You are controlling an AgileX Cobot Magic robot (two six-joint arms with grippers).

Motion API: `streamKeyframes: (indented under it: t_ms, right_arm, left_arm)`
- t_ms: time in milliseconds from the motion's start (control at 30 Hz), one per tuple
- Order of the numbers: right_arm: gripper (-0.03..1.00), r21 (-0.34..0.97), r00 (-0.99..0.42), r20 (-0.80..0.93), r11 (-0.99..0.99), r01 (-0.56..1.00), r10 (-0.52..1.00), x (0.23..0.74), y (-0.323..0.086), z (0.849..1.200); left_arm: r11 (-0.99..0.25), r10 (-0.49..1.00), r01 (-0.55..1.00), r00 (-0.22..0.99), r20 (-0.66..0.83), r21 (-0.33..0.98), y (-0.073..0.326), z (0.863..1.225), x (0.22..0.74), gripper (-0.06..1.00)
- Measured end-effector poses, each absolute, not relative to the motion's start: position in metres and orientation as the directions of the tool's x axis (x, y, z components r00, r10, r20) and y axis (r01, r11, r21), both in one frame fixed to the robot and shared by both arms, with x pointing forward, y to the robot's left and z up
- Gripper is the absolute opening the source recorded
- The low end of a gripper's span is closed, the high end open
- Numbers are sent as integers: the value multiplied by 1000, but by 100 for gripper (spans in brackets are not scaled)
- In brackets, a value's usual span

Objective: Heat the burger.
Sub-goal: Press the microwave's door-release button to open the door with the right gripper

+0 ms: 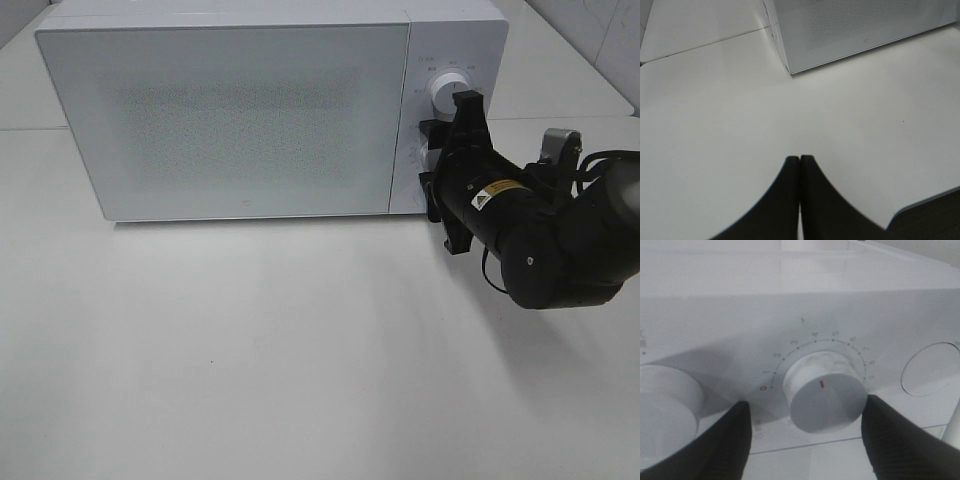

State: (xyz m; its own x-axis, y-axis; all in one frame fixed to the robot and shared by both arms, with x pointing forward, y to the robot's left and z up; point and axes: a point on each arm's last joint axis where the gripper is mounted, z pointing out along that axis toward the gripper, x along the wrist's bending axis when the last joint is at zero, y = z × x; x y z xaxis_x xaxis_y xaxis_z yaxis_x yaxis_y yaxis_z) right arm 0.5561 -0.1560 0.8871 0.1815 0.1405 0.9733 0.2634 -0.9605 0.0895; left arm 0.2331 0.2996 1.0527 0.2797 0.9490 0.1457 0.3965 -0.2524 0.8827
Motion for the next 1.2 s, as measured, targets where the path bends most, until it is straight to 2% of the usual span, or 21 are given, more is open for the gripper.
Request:
streamKeyframes:
  t_ms: [200, 433, 633, 733, 767, 800, 833, 867, 900, 933, 1000, 1033, 1067, 1167, 1200]
  right_arm:
    - [62, 112, 158, 974, -952, 283, 162, 547, -163, 884]
    - [62, 139, 206, 954, -933, 333, 215, 525, -171, 871]
    - [62, 193, 209, 927, -876, 442, 310, 507, -171, 863]
    - [62, 263, 144, 914, -823, 503, 380, 505, -166, 866]
    - [62, 331, 76, 897, -775, 538, 436, 504, -163, 871]
    - [62, 331, 76, 897, -775, 538, 436, 504, -163, 871]
    - [62, 400, 7, 875, -729, 555, 485, 503, -161, 877]
    - [62, 400, 7, 875, -729, 555, 485, 503, -161, 877]
    - [62, 489, -77, 835, -671, 557, 545, 503, -159, 884]
    - [62, 489, -77, 835, -671, 557, 545, 503, -159, 884]
    - [62, 661, -247, 723, -540, 521, 645, 501, -156, 900]
    - [62, 661, -247, 723, -540, 521, 645, 501, -156, 900]
    - [62, 741, -324, 644, -461, 488, 693, 500, -155, 908]
    - [61, 769, -346, 607, -418, 484, 716, 499, -155, 910]
    - [60, 826, -394, 509, -304, 475, 765, 496, -155, 913]
  left_arm:
    - [-252, 949, 396, 280, 146, 883, 300, 1053, 233, 0]
    - [-252, 949, 396, 280, 146, 883, 300, 1053, 233, 0]
    - [-252, 949, 396, 280, 146, 883, 300, 1053, 233, 0]
    - [-252, 949, 396, 280, 146, 883, 300, 1053, 233, 0]
    - [-252, 949, 396, 280, 146, 883, 300, 1053, 233, 0]
    - [-252, 949, 396, 280, 146, 883, 300, 1053, 233, 0]
    - [-252, 949, 396, 280, 146, 883, 300, 1053, 233, 0]
    - [-252, 949, 396, 280, 146, 883, 300, 1053, 233, 0]
    - [-252, 949, 396, 280, 146, 883, 300, 1053, 233, 0]
    - [-252, 949, 396, 280, 146, 883, 300, 1053, 233, 0]
    - [-252, 949, 396, 280, 146, 883, 300, 1053, 233, 0]
    - [-252, 949, 396, 280, 146, 883, 300, 1053, 233, 0]
    - [-252, 949, 396, 280, 146, 883, 300, 1053, 233, 0]
    - [-252, 949, 396, 280, 146, 883, 300, 1053, 233, 0]
    - [-252, 949, 396, 280, 146, 883, 300, 1053, 233, 0]
